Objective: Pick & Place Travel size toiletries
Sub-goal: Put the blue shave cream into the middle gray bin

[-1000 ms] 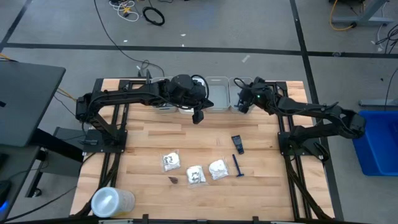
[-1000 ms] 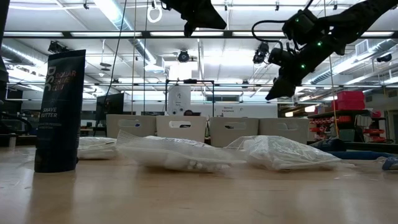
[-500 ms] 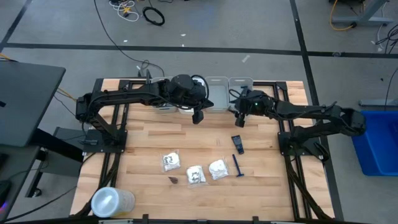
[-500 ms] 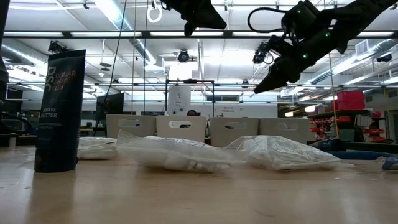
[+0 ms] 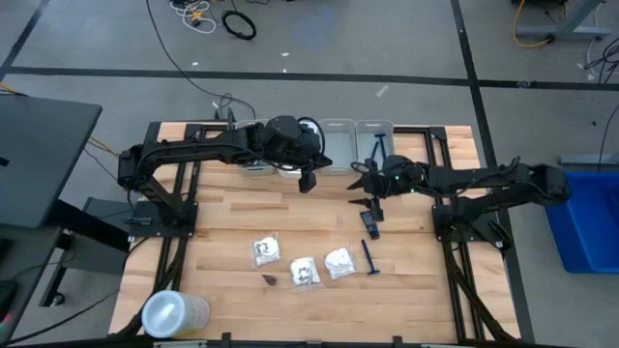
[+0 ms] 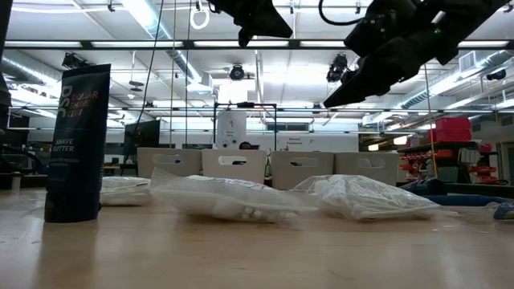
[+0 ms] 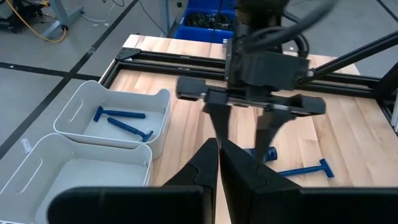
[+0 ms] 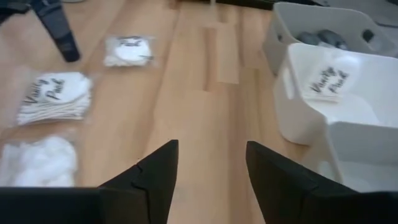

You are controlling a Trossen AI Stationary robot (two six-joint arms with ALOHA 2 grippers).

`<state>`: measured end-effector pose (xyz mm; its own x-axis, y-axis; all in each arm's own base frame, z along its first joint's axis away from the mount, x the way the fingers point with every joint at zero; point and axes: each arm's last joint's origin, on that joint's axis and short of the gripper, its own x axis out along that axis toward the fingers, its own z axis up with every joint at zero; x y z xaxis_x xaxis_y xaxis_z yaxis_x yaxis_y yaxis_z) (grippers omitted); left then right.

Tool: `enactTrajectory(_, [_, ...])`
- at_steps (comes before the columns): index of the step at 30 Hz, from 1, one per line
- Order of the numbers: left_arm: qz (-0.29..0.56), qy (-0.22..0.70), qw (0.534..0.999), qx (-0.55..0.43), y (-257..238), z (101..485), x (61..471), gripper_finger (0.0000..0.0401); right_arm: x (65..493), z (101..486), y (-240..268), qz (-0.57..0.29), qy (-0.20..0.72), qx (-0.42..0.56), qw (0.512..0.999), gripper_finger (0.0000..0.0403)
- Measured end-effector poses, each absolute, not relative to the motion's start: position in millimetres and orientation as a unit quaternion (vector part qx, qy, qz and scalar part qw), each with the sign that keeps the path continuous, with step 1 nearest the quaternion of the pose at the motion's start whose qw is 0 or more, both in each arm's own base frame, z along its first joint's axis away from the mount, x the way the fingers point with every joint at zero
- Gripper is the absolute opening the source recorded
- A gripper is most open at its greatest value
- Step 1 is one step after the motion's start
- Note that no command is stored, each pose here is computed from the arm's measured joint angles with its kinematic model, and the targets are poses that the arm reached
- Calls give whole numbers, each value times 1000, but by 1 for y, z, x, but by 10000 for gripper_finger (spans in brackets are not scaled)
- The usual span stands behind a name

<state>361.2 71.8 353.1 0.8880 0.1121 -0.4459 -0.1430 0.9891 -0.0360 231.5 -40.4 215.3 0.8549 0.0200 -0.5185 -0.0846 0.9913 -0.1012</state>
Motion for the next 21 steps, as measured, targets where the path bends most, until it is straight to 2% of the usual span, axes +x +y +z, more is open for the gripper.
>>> enactTrajectory(11, [62, 228, 971, -29, 72, 353, 361, 25, 233, 218, -17, 70, 259, -60, 961, 219])
enactTrajectory(21, [49, 230, 971, -37, 71, 353, 361, 25, 209, 242, -3, 87, 233, -44, 968, 200])
